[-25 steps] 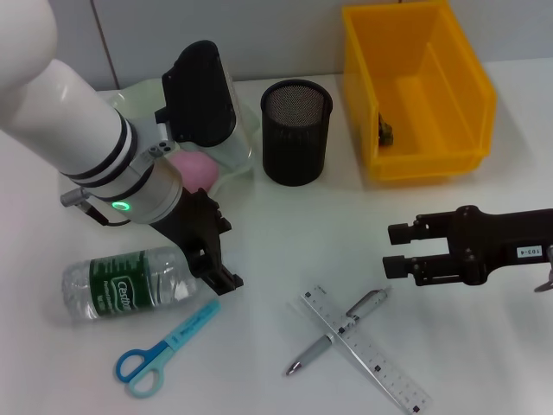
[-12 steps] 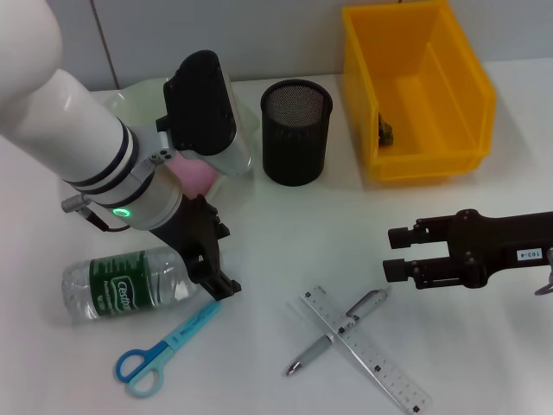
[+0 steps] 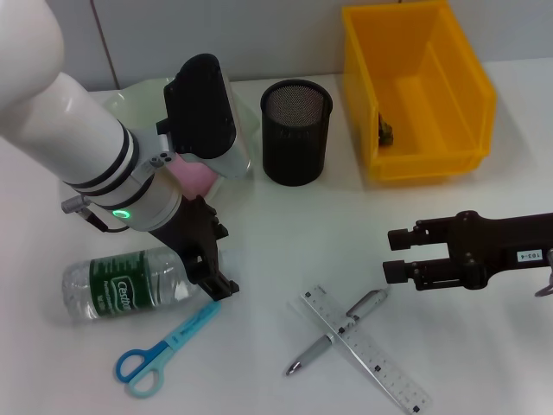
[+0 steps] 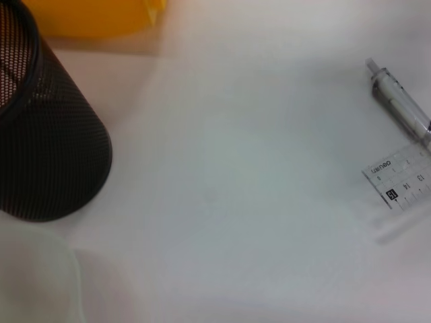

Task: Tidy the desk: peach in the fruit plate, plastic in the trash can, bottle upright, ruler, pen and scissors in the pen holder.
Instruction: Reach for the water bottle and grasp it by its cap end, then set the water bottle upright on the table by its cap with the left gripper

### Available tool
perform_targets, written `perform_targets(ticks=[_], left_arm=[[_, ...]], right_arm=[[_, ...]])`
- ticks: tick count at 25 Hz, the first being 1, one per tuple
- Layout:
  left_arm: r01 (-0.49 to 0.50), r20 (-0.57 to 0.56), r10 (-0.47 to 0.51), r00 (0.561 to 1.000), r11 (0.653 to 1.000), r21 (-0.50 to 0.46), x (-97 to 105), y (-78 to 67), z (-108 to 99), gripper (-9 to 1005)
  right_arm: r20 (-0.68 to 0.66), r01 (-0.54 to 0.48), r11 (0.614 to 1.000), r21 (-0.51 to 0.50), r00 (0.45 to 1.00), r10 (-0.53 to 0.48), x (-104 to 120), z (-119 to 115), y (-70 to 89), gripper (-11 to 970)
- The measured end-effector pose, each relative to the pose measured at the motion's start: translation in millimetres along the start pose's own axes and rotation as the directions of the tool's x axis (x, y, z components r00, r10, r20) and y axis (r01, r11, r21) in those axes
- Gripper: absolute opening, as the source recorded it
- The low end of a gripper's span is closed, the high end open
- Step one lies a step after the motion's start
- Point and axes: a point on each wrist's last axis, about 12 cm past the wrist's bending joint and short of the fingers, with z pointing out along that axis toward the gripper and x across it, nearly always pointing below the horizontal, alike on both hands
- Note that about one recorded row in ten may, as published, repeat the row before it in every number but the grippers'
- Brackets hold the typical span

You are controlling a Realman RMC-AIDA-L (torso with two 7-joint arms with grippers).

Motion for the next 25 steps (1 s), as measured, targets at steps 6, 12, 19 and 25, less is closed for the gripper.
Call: perform_targets(ticks=[6,12,19,25], left_arm=[[-0.002,0.001,0.002,1.0,1.0,-0.002,2.1,0.9,1.3,860],[-0.007,0.01,0.007,1.0,1.0,-0.014,1.6,2.1,1.7,860],[-0.014,0.006,0.014,1.0,1.0,-0.014,1.5,1.6,2.3,637],[0.004,0.018,-0.004,1.0,1.0,0.004,2.2,2.4,-2.8,455]], right_arm=[[0.0,-0.002,1.0,-0.001,1.0,0.002,-0.4,0.3,-0.1,656],[0.0,-0.01,1.0,0.0,1.0,0.01,-0.6,0.3,-0.1,657],[0.0,-0.015,1.0,0.001,1.0,0.015,-0.4,0.1,-0.2,657],[0.0,-0.017,1.0,0.002,1.0,0.017,-0.8,-0.1,-0.3,657]])
